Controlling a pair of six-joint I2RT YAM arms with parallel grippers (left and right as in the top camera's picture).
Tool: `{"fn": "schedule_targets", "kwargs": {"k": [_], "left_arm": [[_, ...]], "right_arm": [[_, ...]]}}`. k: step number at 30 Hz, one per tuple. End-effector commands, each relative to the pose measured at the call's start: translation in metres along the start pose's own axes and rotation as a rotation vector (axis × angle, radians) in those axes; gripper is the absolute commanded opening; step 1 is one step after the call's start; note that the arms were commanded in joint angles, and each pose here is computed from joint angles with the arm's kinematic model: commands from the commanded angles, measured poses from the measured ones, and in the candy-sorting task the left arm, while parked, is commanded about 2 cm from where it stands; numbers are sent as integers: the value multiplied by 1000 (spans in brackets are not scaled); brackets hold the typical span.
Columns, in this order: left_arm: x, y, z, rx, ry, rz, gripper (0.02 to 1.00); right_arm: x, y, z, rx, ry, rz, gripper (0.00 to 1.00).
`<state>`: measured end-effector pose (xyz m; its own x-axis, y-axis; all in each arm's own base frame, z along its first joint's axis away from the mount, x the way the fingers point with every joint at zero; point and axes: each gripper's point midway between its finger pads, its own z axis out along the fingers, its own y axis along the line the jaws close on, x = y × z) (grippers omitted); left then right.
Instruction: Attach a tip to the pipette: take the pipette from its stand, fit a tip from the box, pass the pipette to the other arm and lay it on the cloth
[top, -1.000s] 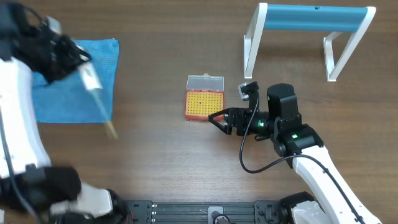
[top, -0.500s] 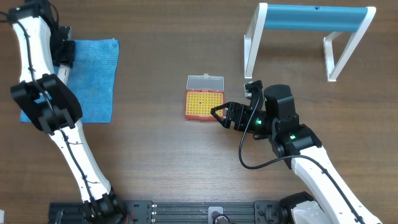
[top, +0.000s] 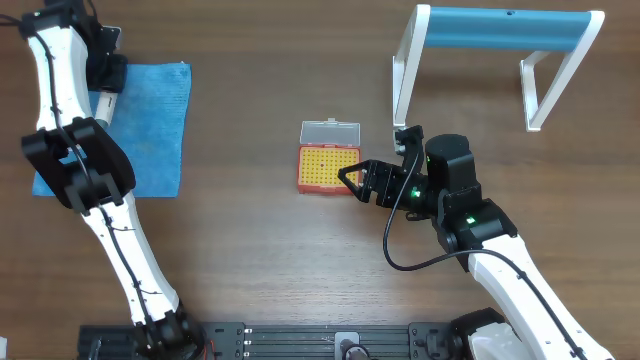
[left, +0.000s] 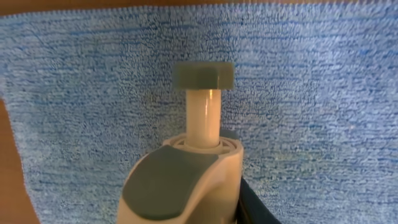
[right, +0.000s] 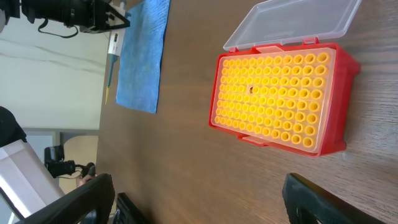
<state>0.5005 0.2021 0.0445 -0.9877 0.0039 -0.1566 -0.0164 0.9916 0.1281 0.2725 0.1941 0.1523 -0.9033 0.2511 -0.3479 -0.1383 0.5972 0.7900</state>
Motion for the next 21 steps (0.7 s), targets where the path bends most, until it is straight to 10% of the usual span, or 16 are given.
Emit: {"fn": "schedule_targets", "kwargs": {"k": [1, 10, 11, 12, 13, 21], "left_arm": [[4, -13, 31, 54, 35, -8, 25], [5, -19, 41, 82, 43, -26, 25], [5, -19, 41, 82, 43, -25, 80], [5, -19, 41, 82, 43, -26, 400], [6, -19, 41, 80, 47, -25, 969], [1, 1, -22, -12, 16, -27, 991]], "right_arm": [[-4, 4, -1, 0, -19, -6, 877], [-4, 4, -1, -1, -19, 19, 877], [-4, 4, -1, -1, -19, 19, 877], [-4, 4, -1, -1, -19, 19, 877], [-4, 4, -1, -1, -19, 19, 877], [-4, 4, -1, -1, -19, 18, 877]]}}
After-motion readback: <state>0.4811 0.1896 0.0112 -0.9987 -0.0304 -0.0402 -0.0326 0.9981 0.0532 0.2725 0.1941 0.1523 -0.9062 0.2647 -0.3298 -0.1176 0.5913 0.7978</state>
